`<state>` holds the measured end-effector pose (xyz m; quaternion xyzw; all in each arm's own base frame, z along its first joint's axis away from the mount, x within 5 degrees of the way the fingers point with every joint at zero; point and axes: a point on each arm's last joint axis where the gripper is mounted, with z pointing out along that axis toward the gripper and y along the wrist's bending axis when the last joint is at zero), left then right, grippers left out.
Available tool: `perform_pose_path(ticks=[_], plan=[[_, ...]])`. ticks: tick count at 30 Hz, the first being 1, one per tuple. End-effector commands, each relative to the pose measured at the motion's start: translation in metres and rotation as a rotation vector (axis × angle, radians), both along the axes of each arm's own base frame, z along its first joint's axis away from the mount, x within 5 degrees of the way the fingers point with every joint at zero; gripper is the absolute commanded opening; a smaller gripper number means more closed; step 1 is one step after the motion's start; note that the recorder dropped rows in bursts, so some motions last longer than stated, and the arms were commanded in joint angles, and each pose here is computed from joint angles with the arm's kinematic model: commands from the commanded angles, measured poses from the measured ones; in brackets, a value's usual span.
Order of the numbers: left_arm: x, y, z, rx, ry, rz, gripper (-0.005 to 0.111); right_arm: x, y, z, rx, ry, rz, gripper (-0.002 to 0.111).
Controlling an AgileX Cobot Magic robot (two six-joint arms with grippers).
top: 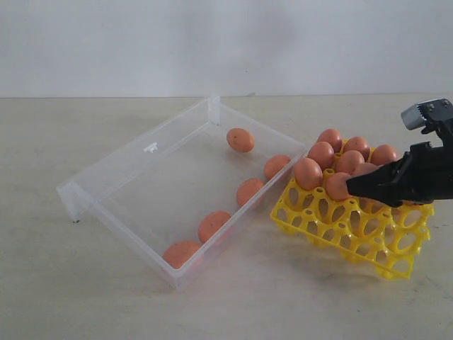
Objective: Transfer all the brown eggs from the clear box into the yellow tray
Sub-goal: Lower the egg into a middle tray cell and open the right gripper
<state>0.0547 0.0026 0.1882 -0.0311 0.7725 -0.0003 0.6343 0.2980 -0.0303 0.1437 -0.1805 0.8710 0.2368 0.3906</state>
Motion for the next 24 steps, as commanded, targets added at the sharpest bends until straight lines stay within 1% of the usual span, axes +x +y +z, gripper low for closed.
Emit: perform_pose_path(ticks=[1, 7, 16, 18, 22, 23, 24], plan=[[0.000, 0.000, 0.000, 0.000, -0.007, -0.003, 0.004, 0.001, -0.004, -0.002, -0.030, 0.007, -0.046, 0.000], [0.000, 0.000, 0.000, 0.000, -0.007, -0.003, 0.004, 0.006, -0.008, 0.001, 0.000, -0.016, -0.141, 0.000], [0.000, 0.000, 0.000, 0.000, -0.007, -0.003, 0.004, 0.006, -0.007, 0.001, -0.016, -0.024, -0.123, 0.001], [0.000, 0.000, 0.000, 0.000, -0.007, -0.003, 0.004, 0.006, -0.007, -0.001, -0.015, -0.020, -0.118, 0.007], [0.000, 0.000, 0.000, 0.000, -0.007, -0.003, 0.004, 0.006, -0.006, -0.007, 0.008, -0.004, -0.111, 0.029], [0.000, 0.000, 0.000, 0.000, -0.007, -0.003, 0.004, 0.007, -0.006, -0.011, 0.008, 0.011, -0.113, 0.037], [0.000, 0.000, 0.000, 0.000, -0.007, -0.003, 0.004, 0.007, -0.006, -0.015, 0.012, 0.024, -0.113, 0.042]])
